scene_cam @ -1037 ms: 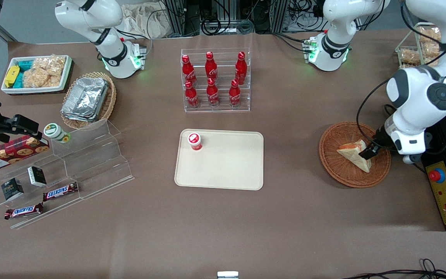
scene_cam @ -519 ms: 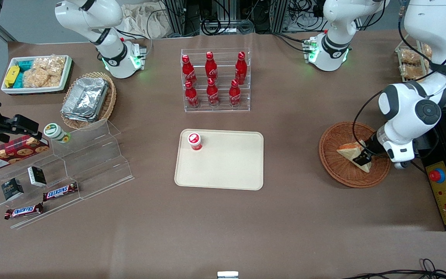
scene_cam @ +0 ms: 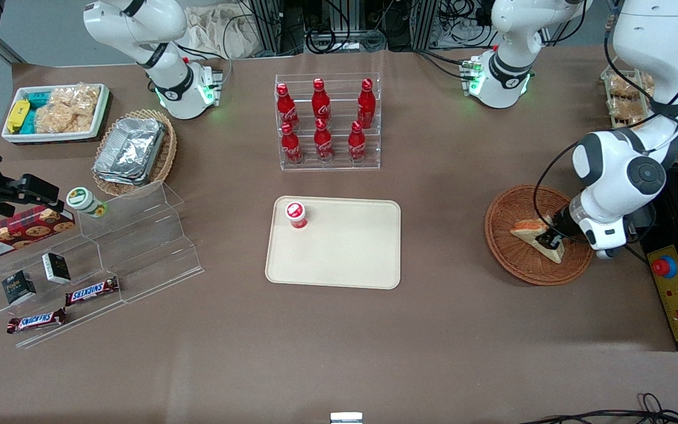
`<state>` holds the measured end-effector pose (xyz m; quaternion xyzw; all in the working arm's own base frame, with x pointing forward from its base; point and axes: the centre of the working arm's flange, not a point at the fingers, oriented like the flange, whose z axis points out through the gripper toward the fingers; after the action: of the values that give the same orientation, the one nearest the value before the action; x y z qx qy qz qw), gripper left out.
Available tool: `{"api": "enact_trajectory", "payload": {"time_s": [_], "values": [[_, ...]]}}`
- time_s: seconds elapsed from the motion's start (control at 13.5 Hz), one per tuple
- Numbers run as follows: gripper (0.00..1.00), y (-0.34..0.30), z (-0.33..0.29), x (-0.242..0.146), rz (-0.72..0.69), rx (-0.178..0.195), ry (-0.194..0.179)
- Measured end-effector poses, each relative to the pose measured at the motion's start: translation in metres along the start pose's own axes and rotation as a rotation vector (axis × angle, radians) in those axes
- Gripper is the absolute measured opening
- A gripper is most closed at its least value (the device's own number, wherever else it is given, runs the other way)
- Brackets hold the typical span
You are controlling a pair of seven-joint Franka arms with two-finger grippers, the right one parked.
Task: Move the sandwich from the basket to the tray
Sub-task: 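Lower the left gripper and close it on the sandwich wedge, then lift the sandwich and carry it with the left gripper to the tray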
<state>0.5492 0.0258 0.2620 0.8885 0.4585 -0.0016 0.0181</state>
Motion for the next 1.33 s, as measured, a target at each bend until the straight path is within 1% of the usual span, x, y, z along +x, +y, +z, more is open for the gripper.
{"api": "enact_trajectory", "payload": {"time_s": [0.15,0.3,0.37,0.44,0.52,0.59,0.74,0.81,0.89,0.96,1.04,1.19,1.26,1.33], "values": [[0.33,0.016,-0.039,0.003,0.011,0.046,-0.025],[0.32,0.043,-0.093,-0.007,0.051,0.083,-0.047],[0.29,0.06,-0.122,-0.019,0.083,0.092,-0.055],[0.23,0.079,-0.151,-0.036,0.127,0.095,-0.059],[0.19,0.097,-0.177,-0.057,0.193,0.089,-0.058],[0.19,0.116,-0.199,-0.082,0.29,0.08,-0.043],[0.19,0.152,-0.225,-0.143,0.522,0.068,0.016],[0.19,0.168,-0.227,-0.179,0.615,0.062,0.026],[0.19,0.183,-0.221,-0.214,0.691,0.063,0.02],[0.19,0.196,-0.207,-0.247,0.762,0.075,0.008],[0.19,0.208,-0.184,-0.278,0.831,0.102,-0.001],[0.19,0.225,-0.122,-0.326,0.958,0.18,-0.007],[0.19,0.232,-0.089,-0.342,1.005,0.2,-0.011],[0.19,0.239,-0.061,-0.352,1.032,0.194,-0.024]]}}
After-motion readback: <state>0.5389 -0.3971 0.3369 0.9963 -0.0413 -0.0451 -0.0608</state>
